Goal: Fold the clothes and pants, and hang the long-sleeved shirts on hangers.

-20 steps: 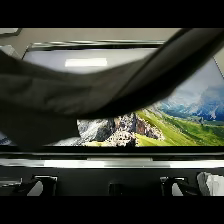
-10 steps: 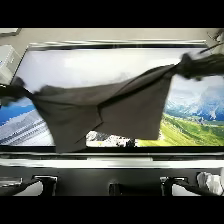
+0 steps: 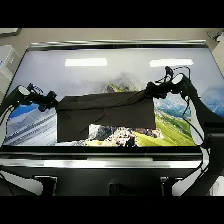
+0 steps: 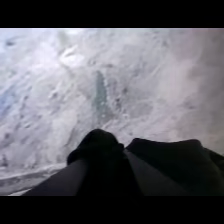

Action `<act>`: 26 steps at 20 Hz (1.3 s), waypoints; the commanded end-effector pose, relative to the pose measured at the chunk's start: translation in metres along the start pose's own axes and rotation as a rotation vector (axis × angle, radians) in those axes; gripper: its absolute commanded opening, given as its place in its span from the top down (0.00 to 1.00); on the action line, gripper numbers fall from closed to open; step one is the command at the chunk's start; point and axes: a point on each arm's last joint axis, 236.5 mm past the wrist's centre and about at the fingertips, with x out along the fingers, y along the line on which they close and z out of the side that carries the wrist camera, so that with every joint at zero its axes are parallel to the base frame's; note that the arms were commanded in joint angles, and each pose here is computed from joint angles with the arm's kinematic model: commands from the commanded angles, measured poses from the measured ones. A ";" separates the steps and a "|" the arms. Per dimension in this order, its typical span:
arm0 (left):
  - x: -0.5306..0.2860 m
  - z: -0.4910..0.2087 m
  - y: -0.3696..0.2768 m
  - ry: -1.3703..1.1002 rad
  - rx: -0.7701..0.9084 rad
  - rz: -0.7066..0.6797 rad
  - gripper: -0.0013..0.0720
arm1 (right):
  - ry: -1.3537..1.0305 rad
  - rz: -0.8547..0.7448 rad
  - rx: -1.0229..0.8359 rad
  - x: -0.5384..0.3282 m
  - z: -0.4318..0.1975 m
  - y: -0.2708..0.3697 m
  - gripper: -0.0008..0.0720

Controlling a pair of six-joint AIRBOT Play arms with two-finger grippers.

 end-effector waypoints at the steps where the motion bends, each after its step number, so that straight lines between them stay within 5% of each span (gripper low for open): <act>1: -0.018 0.015 -0.013 0.020 0.047 0.002 0.00 | -0.022 -0.004 0.049 -0.009 0.007 -0.002 0.31; 3: -0.057 0.024 -0.016 0.041 0.082 0.029 0.00 | -0.002 0.002 0.097 -0.044 0.007 -0.004 0.29; 5: -0.103 0.033 -0.005 0.043 0.104 0.084 0.00 | 0.005 0.002 0.109 -0.089 0.008 -0.014 0.16; 9: -0.181 0.056 0.016 -0.092 0.107 0.113 0.00 | -0.031 -0.007 0.090 -0.177 0.009 -0.035 0.16; 14: -0.184 0.005 0.061 0.124 0.145 0.165 0.00 | 0.048 -0.009 -0.009 -0.227 -0.024 -0.038 0.16; 16: -0.168 -0.013 0.075 0.126 0.094 0.082 0.01 | 0.041 0.043 -0.041 -0.237 -0.026 -0.031 0.17; 20: -0.131 -0.053 0.072 0.057 0.060 -0.323 0.01 | 0.072 0.325 -0.075 -0.242 -0.042 0.000 0.19; 21: -0.122 -0.057 0.077 0.041 0.040 -0.364 0.10 | 0.101 0.357 -0.054 -0.239 -0.051 0.001 0.21; 22: -0.113 -0.056 0.084 0.015 0.030 -0.375 0.12 | 0.140 0.373 -0.039 -0.234 -0.064 0.001 0.27; 26: -0.086 -0.043 0.086 -0.040 0.099 -0.399 0.12 | 0.220 0.397 0.025 -0.220 -0.099 -0.003 0.27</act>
